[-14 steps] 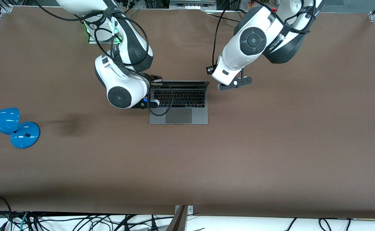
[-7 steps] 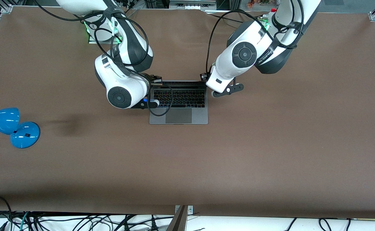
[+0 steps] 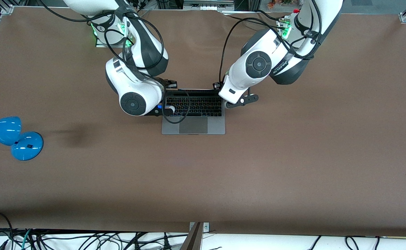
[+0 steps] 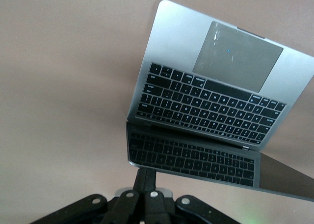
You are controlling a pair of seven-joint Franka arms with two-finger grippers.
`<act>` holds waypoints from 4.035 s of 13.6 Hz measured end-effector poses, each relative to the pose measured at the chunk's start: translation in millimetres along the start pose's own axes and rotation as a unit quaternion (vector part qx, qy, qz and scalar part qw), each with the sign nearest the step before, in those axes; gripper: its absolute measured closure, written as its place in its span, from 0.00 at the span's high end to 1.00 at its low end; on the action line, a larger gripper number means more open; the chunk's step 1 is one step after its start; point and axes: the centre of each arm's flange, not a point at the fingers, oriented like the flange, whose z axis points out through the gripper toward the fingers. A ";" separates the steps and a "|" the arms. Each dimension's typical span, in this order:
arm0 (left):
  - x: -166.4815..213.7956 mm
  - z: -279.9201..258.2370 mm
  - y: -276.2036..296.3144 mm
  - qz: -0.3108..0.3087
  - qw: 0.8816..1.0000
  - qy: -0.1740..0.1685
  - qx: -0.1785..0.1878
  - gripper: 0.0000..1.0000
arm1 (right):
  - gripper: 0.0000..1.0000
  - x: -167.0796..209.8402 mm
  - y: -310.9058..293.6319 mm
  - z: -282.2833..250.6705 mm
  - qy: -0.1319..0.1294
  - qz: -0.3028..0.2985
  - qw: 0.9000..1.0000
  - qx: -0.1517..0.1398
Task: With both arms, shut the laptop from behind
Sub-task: 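Lower both grippers behind the open laptop screen's back, then push the screen forward with both grippers, folding it toward the keyboard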
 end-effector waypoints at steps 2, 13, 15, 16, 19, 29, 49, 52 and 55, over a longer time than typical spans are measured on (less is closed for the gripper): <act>5.7 0.6 0.1 -0.003 1.000 0.003 -0.006 0.01 | 0.01 -1.2 -2.5 1.3 0.000 -0.002 1.000 -0.002; 15.2 5.3 3.0 -0.002 1.000 0.008 -0.010 0.01 | 0.01 24.3 13.5 -1.4 0.044 0.016 0.999 -0.011; 14.4 16.0 4.7 0.000 1.000 0.000 -0.005 0.01 | 0.01 28.8 14.9 1.4 0.046 0.018 0.999 -0.013; 14.5 21.1 5.6 0.001 1.000 -0.004 -0.003 0.01 | 0.01 30.2 15.7 2.2 0.048 0.019 0.999 -0.017; 16.2 26.9 5.9 0.000 1.000 -0.008 -0.002 0.01 | 0.01 34.3 19.3 0.4 0.057 0.022 0.998 -0.018; 27.6 35.3 7.2 0.003 1.000 -0.002 0.002 0.01 | 0.01 47.8 26.8 -11.6 0.099 0.029 0.995 -0.002; 69.8 61.5 18.8 -0.014 1.000 0.001 0.005 0.01 | 0.01 85.0 29.7 -5.8 0.131 0.012 0.991 0.002; 75.2 66.3 18.7 -0.015 1.000 0.006 0.004 0.01 | 0.01 90.3 30.5 -2.9 0.136 0.014 0.991 0.003; 77.6 73.8 19.0 -0.011 1.000 0.011 0.011 0.01 | 0.01 99.9 31.1 3.1 0.145 0.014 0.989 0.005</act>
